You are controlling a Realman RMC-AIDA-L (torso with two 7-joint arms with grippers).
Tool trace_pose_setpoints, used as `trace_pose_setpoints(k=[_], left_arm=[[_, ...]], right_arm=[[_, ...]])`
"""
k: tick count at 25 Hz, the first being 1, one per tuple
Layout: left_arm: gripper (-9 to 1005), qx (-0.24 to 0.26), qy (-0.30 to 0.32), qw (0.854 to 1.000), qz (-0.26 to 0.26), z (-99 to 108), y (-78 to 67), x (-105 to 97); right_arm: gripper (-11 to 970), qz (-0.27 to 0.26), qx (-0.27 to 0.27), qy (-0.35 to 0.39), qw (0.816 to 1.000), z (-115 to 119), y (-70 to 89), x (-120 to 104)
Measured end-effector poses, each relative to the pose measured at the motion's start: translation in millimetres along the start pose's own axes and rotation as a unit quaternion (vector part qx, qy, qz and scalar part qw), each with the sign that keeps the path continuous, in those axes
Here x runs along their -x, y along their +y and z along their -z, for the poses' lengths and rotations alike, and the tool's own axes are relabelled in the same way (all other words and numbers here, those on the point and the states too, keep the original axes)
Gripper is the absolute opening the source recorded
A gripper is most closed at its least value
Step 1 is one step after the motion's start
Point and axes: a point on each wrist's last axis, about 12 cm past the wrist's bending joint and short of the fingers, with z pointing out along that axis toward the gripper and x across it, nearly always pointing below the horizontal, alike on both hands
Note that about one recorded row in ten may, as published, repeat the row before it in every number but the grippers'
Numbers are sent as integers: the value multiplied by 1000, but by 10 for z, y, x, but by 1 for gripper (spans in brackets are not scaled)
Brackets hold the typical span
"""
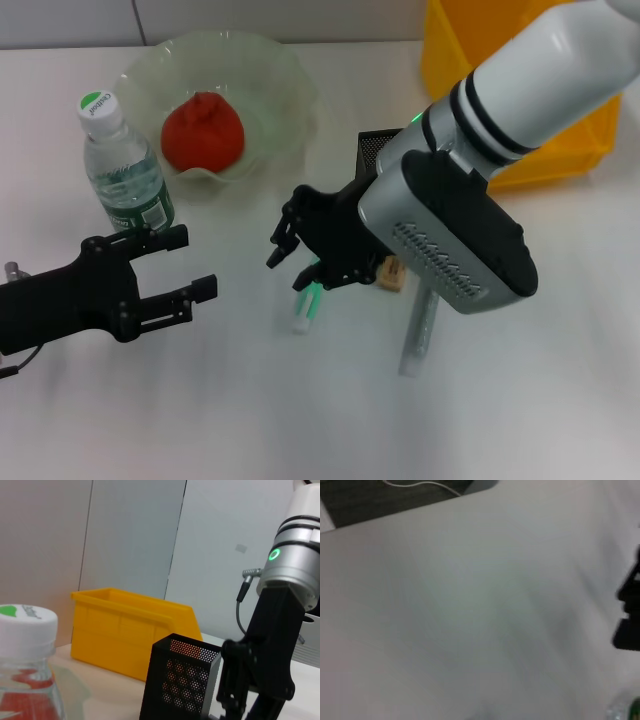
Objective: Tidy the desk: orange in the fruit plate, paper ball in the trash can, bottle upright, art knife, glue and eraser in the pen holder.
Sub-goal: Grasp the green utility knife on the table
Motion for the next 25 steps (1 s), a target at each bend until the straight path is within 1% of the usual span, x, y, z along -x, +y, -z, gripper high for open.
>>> trace_pose_setpoints(k=[3,4,5,6,8,11,13,14,15,18,19,20,21,22,23,24,25], left_arm=[[765,0,0,1000,-1,2,5,6],[765,-1,0,1000,-1,4,5,9],[765,-1,0,1000,-2,7,6,12],[765,-1,0,1000,-2,8,6,14],[764,0,-1,1000,-3,14,10,20],[764,-2,-3,1000,-5,16,11,29],[764,-4,-4,1000,-6,17,7,35],[764,-7,-5,1000,-6,19,6,41],[764,-7,-5,1000,-6,19,6,41],[764,-9,-6,1000,-8,10,8,52],[765,-10,-7,1000,-8,3,7,55],[765,-11,-8,1000,-8,-2,4,57],[765,-12,-9,1000,-8,-7,1,59],[765,-14,-10,1000,-8,-14,-5,59],[765,-16,-10,1000,-8,-21,-12,57],[765,-21,-11,1000,-8,-48,-31,50],[765,-21,-11,1000,-8,-48,-31,50]], right_arm=[[306,-20,-28,3,999,84,15,-11],[306,-36,-51,5,998,159,14,-18],[306,-47,-61,4,997,191,20,-21],[306,-47,-61,4,997,191,20,-21],[306,-74,-85,-2,994,265,39,-29],[306,-119,-128,-23,984,384,110,-35],[306,-149,-162,-38,975,476,178,-34],[306,-177,-196,-55,963,563,248,-38],[306,-177,-196,-55,963,563,248,-38],[306,-226,-252,-90,937,689,371,-71],[306,-264,-289,-120,913,758,480,-102],[306,-264,-289,-120,913,758,480,-102],[306,-283,-303,-138,900,770,543,-112],[306,-320,-326,-167,874,779,679,-138],[306,-320,-326,-167,874,779,679,-138],[306,-356,-341,-195,848,759,824,-166],[306,-356,-341,-195,848,759,824,-166]])
